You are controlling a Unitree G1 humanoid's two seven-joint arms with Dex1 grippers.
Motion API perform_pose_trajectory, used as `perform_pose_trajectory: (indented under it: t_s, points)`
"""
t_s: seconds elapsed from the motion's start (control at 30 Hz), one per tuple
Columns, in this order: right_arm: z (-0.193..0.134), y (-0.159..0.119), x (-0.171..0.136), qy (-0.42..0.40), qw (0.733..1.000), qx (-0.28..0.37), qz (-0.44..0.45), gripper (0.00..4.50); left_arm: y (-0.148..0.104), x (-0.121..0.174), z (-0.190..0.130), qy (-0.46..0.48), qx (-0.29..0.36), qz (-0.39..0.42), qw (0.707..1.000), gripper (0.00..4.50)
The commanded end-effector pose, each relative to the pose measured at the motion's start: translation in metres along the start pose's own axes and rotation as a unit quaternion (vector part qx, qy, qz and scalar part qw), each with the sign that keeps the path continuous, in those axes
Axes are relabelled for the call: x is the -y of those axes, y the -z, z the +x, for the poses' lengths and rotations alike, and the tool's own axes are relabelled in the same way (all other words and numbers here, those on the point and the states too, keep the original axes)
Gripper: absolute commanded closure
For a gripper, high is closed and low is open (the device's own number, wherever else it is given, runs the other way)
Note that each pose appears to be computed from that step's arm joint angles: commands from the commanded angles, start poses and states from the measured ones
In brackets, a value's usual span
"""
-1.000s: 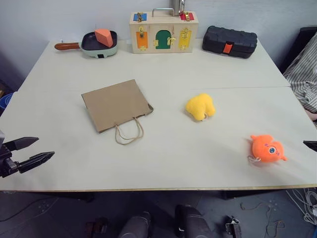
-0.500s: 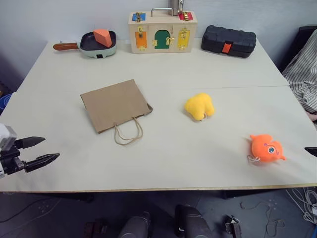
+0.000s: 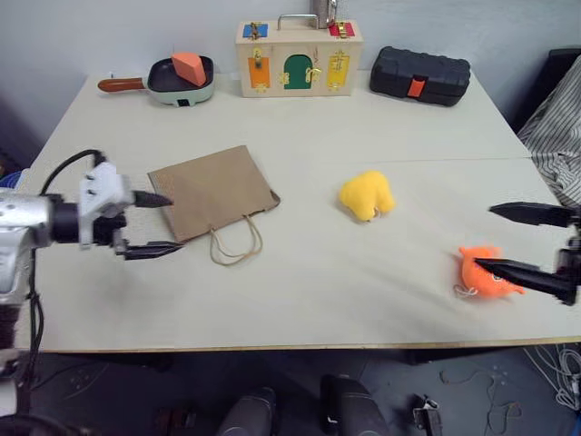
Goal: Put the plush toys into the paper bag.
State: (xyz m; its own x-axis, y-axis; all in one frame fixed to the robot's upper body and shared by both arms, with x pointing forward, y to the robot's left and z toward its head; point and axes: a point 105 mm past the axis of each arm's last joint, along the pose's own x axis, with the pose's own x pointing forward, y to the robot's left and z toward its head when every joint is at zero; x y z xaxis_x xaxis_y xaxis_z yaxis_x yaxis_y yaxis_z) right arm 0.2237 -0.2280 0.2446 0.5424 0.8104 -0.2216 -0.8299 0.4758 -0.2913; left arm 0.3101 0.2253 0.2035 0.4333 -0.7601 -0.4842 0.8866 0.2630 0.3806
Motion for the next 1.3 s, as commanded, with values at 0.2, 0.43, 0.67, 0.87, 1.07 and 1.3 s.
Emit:
perform_pose_trajectory:
  t_s: [0.2,0.43,0.67,0.87,1.07,1.3]
  points:
    - [0.052,-0.015,-0.036,-0.057,0.997,0.035,-0.028,0.00,0.014,0.006,0.050,0.100,-0.050,0.110,0.988,0.04]
    - [0.061,-0.014,-0.043,-0.051,0.998,0.039,-0.017,0.00,0.012,0.000,0.068,0.116,-0.030,0.122,0.985,1.60]
    - [0.061,-0.014,-0.044,-0.045,0.998,0.040,-0.006,0.00,0.019,-0.002,0.072,0.116,-0.047,0.126,0.984,3.51]
    - [0.067,-0.013,-0.048,-0.052,0.998,0.044,0.000,0.00,0.021,0.000,0.074,0.115,-0.046,0.126,0.984,3.51]
    - [0.068,-0.016,-0.047,-0.053,0.998,0.045,-0.002,0.00,0.013,0.000,0.074,0.115,-0.022,0.113,0.987,4.46]
    - [0.064,-0.015,-0.048,-0.048,0.998,0.042,0.005,0.00,0.010,0.002,0.069,0.113,-0.017,0.104,0.988,4.46]
